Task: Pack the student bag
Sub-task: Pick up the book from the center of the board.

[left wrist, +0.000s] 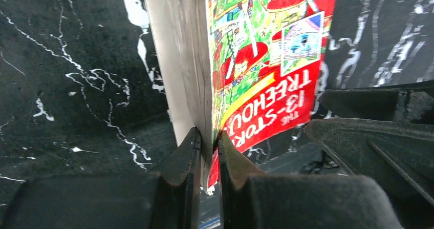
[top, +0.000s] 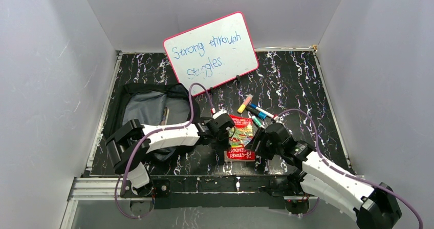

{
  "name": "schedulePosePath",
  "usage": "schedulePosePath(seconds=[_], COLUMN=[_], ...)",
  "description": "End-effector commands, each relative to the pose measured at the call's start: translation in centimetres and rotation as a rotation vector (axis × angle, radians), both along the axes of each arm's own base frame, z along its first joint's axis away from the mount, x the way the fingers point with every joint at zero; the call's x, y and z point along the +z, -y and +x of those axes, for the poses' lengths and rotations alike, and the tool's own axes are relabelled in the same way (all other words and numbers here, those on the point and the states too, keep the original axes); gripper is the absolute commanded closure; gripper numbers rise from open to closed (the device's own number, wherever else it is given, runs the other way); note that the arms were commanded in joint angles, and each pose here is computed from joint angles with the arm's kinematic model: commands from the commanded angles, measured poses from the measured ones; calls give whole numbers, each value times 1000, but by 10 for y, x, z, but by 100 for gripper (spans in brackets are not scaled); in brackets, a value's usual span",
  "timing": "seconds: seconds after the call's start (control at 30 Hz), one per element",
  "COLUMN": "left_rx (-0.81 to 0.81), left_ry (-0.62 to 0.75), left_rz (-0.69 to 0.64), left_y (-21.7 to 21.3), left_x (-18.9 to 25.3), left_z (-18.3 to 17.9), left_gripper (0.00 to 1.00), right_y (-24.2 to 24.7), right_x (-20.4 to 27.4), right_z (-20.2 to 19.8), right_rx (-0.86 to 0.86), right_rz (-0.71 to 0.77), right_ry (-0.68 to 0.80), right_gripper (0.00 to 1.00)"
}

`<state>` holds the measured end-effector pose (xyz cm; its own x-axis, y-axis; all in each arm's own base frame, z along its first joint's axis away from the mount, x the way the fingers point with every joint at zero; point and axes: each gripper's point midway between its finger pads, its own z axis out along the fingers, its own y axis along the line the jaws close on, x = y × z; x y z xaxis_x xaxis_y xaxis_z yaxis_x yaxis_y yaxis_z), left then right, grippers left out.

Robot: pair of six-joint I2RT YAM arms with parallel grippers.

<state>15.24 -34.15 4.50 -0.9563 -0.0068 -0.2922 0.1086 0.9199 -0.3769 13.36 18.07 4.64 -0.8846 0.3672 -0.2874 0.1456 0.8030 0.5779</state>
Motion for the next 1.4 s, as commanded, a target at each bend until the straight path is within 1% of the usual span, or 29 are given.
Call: schedulePosePath(seconds=[0.0,0.07,0.13,0.27,0.5,0.63,0.73,0.93,1.03,1.2,1.3,1.37], left_rx=[75,118,160,232,318,353,366,364,361,361,363,364], left_ry=[66,66,68,66,61,56,54,48,45,37,33,28], left_rz=[-186,-226,-282,-383,-500,-542,-563,-580,-578,-568,-558,-555], left_y=[15,12,10,5,-2,-4,-5,0,1,0,-2,-3], left_x=[51,58,67,79,90,93,96,97,96,91,85,81], left_z=[20,25,29,34,38,40,42,44,44,43,42,42], left_gripper=[100,100,100,100,100,100,100,100,100,100,100,100], right_y=[2,5,9,10,1,-6,-5,-10,-15,-22,-25,-26], right_x=[36,42,45,54,50,42,33,31,31,34,42,46], right_z=[20,22,22,25,27,30,34,47,51,53,56,57], right_rx=[-29,-45,-82,-142,-231,-286,-353,-444,-455,-446,-436,-430], right_rz=[9,17,28,88,207,283,312,437,505,572,611,633], right_ry=[137,166,171,189,141,101,75,84,86,94,120,132], right_gripper=[28,22,19,16,9,6,5,5,7,17,25,34])
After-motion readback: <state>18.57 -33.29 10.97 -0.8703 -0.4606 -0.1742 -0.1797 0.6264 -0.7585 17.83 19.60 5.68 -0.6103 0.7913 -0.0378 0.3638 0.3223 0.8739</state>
